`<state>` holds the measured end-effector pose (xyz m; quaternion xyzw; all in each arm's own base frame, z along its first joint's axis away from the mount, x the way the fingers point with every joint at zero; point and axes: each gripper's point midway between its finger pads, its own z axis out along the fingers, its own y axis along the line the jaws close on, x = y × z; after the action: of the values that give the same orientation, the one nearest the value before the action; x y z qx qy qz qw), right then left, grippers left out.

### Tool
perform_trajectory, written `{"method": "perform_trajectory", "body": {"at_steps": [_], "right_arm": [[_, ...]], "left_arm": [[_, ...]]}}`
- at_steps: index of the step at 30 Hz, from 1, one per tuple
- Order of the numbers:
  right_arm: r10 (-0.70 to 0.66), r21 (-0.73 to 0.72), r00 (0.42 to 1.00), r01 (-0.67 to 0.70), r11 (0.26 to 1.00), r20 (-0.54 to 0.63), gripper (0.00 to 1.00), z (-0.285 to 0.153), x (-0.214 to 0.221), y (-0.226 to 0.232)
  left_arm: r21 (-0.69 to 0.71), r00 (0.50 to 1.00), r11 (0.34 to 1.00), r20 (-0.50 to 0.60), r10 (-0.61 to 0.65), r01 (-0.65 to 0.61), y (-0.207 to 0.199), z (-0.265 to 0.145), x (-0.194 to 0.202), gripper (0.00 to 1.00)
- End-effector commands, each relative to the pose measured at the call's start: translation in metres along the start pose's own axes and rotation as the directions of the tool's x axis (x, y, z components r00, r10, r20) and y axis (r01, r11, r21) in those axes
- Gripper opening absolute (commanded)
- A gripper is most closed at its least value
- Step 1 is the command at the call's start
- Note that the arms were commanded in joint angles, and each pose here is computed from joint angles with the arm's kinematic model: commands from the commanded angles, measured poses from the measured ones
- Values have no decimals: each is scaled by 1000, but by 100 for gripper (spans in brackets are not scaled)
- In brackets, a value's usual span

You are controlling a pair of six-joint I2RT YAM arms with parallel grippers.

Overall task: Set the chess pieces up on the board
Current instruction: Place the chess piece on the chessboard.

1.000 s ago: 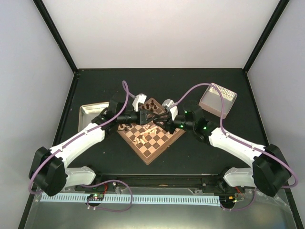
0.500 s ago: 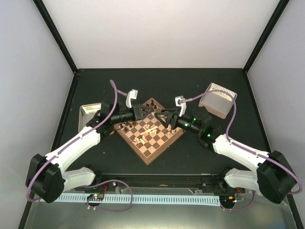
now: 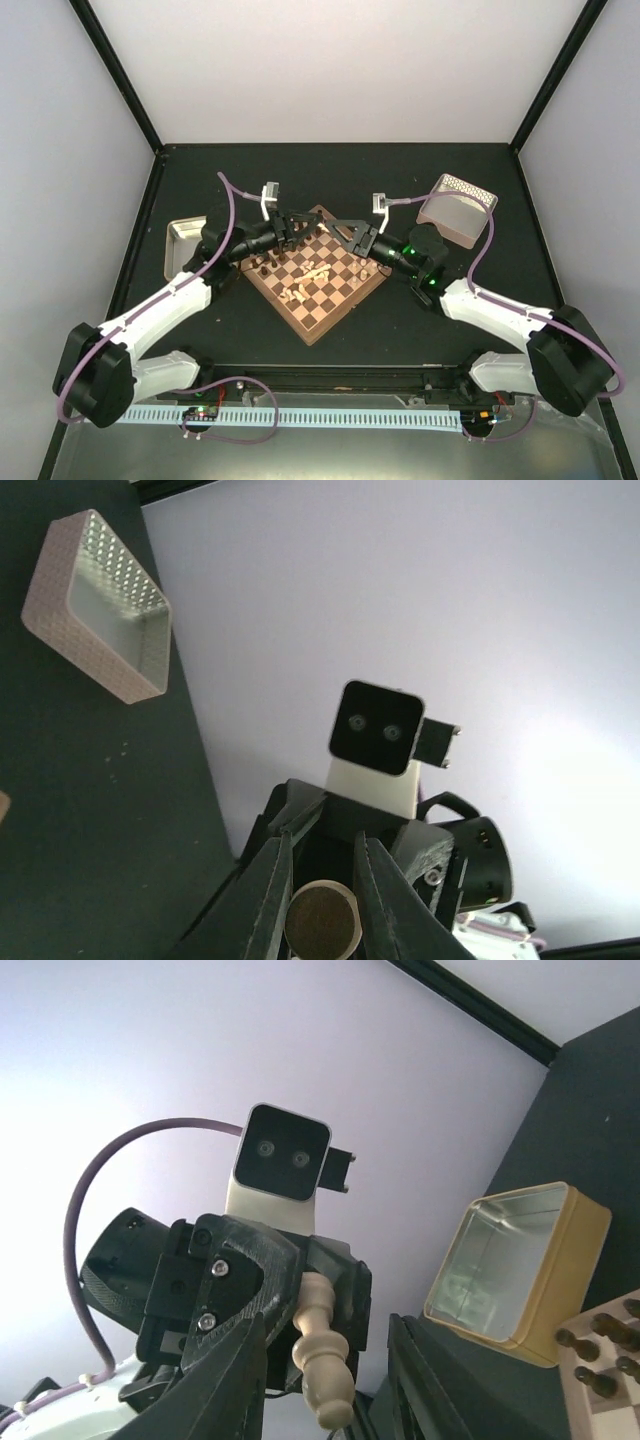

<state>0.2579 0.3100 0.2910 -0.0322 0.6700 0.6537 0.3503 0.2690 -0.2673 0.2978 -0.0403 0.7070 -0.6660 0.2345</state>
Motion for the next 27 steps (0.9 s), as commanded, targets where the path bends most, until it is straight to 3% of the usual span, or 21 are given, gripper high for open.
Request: {"method": "perform_trajectory", "body": {"at_steps": [1, 8, 18, 24, 27], "right_arm": [[47, -77, 999, -46, 996, 12, 35, 2, -5, 15], [99, -64, 995, -99, 993, -10, 25, 3, 0, 9], [166, -54, 986, -167, 984, -34, 2, 4, 2, 11], [180, -1, 982, -180, 984, -66, 1, 3, 8, 5], [176, 42, 981, -173, 984, -85, 1, 3, 13, -3]], "left_arm": [[111, 999, 993, 12, -34, 32, -28, 0, -8, 1], [103, 998, 993, 36, -56, 52, -24, 0, -12, 2], [70, 997, 995, 35, -68, 66, -9, 1, -9, 3], [-2, 998, 1000, 54, -30, 30, 5, -1, -9, 15], [-35, 998, 999, 62, -5, 7, 11, -3, -9, 31]]}}
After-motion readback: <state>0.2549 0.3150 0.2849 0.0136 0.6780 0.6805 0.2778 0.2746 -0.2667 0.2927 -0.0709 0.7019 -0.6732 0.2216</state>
